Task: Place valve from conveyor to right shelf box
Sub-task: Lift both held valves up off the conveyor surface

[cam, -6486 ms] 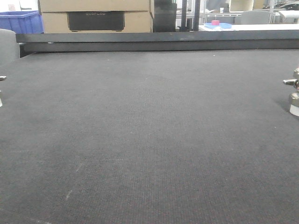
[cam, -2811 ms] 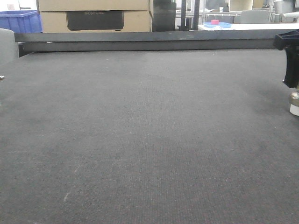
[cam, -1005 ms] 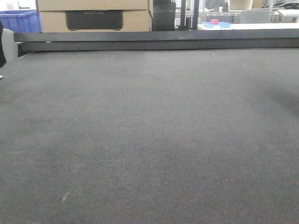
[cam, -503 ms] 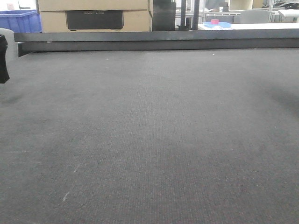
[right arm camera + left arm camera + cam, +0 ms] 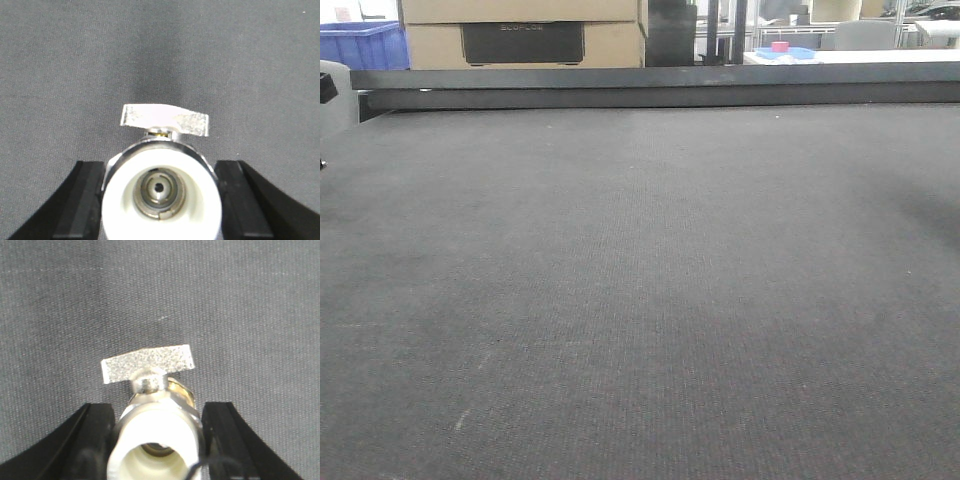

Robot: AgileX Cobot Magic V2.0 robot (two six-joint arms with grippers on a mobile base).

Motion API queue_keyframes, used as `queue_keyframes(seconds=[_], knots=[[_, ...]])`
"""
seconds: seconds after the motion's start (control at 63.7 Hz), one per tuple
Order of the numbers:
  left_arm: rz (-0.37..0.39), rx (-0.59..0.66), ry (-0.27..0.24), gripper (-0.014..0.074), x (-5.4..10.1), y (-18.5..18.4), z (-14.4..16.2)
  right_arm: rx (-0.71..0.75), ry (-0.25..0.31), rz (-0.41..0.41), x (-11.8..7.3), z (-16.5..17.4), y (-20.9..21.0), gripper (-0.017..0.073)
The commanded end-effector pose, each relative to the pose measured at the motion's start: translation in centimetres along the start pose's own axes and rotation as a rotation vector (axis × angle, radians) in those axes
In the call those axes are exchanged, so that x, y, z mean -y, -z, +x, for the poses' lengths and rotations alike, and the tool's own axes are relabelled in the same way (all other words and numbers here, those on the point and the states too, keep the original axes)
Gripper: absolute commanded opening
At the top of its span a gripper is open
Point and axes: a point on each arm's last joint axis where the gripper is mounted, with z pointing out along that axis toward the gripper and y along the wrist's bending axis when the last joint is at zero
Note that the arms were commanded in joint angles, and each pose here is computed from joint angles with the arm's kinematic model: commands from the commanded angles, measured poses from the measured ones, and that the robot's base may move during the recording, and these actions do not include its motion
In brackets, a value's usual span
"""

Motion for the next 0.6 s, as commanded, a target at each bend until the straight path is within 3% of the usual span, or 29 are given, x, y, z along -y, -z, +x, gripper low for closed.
queue_keyframes(seconds=[0.0, 0.173, 0.581], knots=[[0.007, 0.000, 0.012, -0.0111, 0.0, 0.3, -0.1, 0.062, 0.015, 0.013, 0.0, -0.4, 1.0, -0.0154], [0.021, 0.018, 0.015, -0.0111, 0.5, 3.3, 0.4, 0.092, 0.015, 0.015, 0.1, -1.0, 2.1, -0.0154], [0.022, 0.374, 0.020, -0.0111, 2.2, 18.0, 3.8, 0.249, -0.001, -0.008, -0.2, -2.1, 7.1, -0.0154]])
